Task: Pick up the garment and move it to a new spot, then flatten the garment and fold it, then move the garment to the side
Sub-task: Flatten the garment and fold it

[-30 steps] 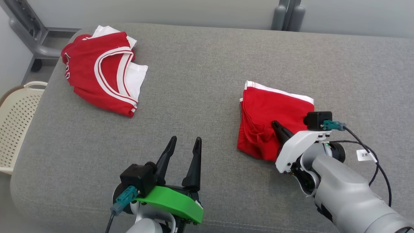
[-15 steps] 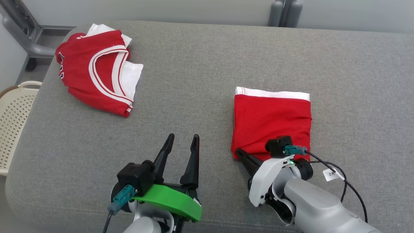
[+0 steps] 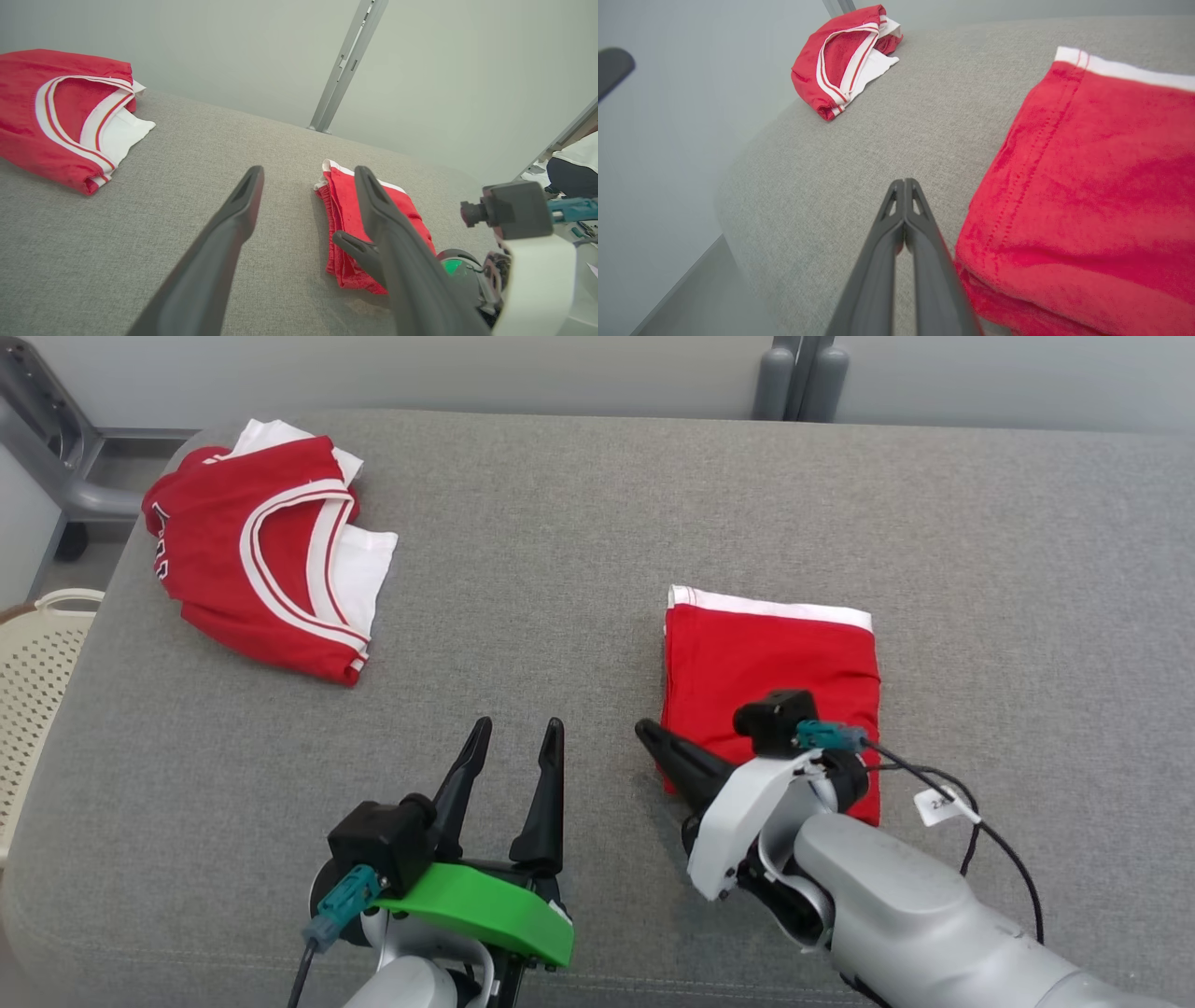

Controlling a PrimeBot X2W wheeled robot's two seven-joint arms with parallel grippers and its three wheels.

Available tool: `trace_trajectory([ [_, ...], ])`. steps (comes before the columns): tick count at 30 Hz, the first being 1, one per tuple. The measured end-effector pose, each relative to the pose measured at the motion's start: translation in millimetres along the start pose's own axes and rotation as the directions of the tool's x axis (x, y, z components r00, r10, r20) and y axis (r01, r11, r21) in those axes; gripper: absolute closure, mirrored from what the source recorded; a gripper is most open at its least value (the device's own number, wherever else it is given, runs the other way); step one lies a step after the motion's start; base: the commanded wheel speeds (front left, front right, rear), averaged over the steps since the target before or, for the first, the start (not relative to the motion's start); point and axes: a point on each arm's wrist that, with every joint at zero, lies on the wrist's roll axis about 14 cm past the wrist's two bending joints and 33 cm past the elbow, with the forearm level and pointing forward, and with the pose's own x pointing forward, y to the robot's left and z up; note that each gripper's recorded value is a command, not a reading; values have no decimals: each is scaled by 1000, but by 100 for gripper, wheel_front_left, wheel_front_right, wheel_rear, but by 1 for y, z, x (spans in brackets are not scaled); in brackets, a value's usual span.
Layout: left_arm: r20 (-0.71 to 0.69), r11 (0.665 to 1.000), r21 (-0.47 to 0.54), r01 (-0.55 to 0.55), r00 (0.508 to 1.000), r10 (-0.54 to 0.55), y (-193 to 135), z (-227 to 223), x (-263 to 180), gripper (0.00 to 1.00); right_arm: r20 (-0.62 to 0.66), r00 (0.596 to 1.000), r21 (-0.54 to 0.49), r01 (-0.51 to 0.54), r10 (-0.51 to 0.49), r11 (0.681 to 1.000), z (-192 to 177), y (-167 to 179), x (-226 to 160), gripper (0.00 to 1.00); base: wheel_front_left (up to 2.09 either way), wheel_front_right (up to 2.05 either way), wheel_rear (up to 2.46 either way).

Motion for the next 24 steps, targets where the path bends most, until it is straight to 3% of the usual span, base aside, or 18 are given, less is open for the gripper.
trace_trajectory([
  [4,9,1000,-2,12,1000,-11,-4,3,-1,0,115,993,-37,26,-21,999,41,-14,-7,100,0,0,0],
  [5,10,1000,-2,12,1000,-12,-5,3,-1,0,143,989,-42,39,-33,998,51,-19,-10,90,0,0,0],
  [6,10,1000,-2,14,1000,-14,-5,3,-2,0,167,985,-44,55,-47,998,59,-24,-14,69,0,0,0],
  [7,10,1000,0,15,1000,-15,-6,3,-2,0,187,980,-48,71,-61,996,65,-29,-19,55,0,0,0],
  [9,17,1000,3,25,1000,-25,-9,5,-3,0,209,973,-61,113,-99,992,72,-43,-29,4,0,0,0],
  [10,19,1000,5,27,999,-28,-9,6,-3,0,218,968,-62,138,-121,989,74,-51,-35,0,0,0,0],
  [15,28,999,24,32,999,-33,-10,9,-5,0,195,949,-86,268,-248,959,76,-96,-66,0,0,0,0],
  [24,52,998,54,-19,999,16,6,15,-9,0,34,925,-88,379,-378,921,58,-139,-93,0,0,0,0],
])
